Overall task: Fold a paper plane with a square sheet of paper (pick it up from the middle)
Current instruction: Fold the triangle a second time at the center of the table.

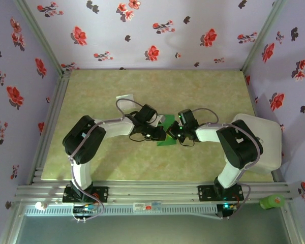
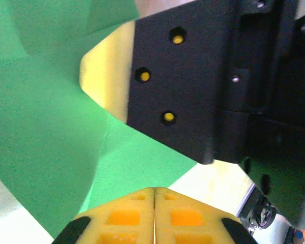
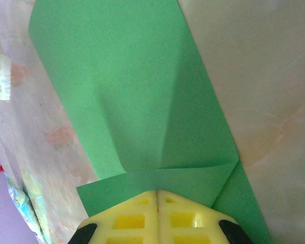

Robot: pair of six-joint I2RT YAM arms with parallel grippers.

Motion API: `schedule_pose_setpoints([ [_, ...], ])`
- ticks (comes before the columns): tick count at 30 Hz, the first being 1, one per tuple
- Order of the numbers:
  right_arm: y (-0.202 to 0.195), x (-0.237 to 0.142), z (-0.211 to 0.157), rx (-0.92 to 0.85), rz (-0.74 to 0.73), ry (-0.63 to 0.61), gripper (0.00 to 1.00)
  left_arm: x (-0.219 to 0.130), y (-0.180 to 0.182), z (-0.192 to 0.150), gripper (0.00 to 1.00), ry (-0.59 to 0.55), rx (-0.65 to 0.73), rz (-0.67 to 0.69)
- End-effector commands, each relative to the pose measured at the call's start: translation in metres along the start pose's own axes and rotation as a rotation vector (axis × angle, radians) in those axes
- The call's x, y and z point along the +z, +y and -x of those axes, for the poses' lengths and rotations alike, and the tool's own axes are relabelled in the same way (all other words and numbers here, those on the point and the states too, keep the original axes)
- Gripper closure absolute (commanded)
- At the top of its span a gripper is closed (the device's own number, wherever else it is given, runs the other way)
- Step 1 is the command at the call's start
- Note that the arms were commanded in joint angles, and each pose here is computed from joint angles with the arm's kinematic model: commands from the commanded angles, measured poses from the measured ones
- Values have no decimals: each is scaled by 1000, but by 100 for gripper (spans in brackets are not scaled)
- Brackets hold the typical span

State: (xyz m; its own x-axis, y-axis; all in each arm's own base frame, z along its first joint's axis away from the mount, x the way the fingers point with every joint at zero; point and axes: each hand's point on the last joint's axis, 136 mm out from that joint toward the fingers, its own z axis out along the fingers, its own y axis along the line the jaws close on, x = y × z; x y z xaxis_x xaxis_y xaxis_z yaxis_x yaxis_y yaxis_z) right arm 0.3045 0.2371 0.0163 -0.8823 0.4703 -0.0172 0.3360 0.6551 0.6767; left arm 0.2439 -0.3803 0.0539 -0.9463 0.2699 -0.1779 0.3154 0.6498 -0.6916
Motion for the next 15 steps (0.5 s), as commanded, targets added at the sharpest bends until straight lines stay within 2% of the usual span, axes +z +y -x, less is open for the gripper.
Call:
schedule_pose_setpoints([
  [1,-37,1,-4,32,-146,-5,100,4,2,4,91,15,17,18],
  [15,-40,1,-7,28,-148,9,100,18,28,-10,92,51,-2,84],
])
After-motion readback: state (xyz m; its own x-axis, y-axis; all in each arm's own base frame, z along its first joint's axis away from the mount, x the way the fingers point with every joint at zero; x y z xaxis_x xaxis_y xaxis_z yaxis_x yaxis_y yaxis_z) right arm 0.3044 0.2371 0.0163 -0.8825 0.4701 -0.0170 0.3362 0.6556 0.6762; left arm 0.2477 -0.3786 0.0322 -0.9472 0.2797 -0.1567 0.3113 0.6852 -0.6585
